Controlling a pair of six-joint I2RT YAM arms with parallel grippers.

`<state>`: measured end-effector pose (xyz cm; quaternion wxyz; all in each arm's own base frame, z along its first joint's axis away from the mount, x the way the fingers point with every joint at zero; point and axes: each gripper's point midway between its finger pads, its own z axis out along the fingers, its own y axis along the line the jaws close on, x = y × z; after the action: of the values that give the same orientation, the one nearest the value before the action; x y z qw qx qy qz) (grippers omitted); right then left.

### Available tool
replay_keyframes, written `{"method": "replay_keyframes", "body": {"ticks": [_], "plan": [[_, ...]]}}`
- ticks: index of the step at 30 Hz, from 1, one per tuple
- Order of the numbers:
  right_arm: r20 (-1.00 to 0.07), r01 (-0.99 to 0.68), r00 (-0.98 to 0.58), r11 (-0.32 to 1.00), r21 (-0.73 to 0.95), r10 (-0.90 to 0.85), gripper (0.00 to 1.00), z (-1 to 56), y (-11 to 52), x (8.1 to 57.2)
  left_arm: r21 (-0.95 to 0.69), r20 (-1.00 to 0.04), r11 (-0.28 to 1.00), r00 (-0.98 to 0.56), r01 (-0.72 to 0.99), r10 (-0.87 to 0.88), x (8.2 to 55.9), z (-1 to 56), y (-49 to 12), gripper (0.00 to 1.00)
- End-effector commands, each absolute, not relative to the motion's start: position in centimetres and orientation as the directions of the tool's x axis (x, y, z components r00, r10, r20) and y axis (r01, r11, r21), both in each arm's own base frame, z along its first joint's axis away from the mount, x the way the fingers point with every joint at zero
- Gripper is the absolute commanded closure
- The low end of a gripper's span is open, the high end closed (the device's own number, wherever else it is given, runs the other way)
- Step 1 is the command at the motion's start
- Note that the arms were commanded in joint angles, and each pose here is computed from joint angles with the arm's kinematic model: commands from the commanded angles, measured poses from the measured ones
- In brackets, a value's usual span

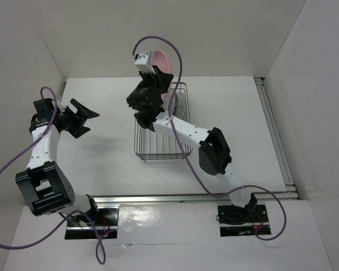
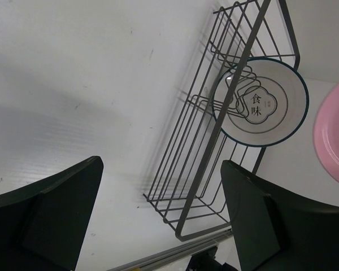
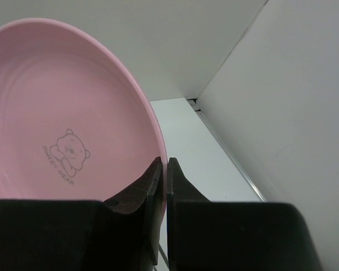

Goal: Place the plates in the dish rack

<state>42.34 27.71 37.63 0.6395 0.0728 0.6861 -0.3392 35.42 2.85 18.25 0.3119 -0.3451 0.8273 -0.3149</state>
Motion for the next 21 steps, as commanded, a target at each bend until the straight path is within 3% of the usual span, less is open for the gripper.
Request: {"method": "replay_keyframes", "body": {"ticks": [1, 21], "plan": [[-0.931, 0.582, -0.281, 0.731, -0.357, -0.231, 1.0, 35.2, 27.1, 42.0, -0.754, -0.335, 0.579, -0.578, -0.31, -0.744, 36.3, 19.7, 2.9, 0.01], [-0.902, 0.63, -0.378, 0.655, -0.417, -0.211, 1.0, 29.6, 27.2, 43.9, -0.775, -0.321, 0.566, -0.597, -0.281, -0.736, 36.3, 19.7, 2.3, 0.01]]}}
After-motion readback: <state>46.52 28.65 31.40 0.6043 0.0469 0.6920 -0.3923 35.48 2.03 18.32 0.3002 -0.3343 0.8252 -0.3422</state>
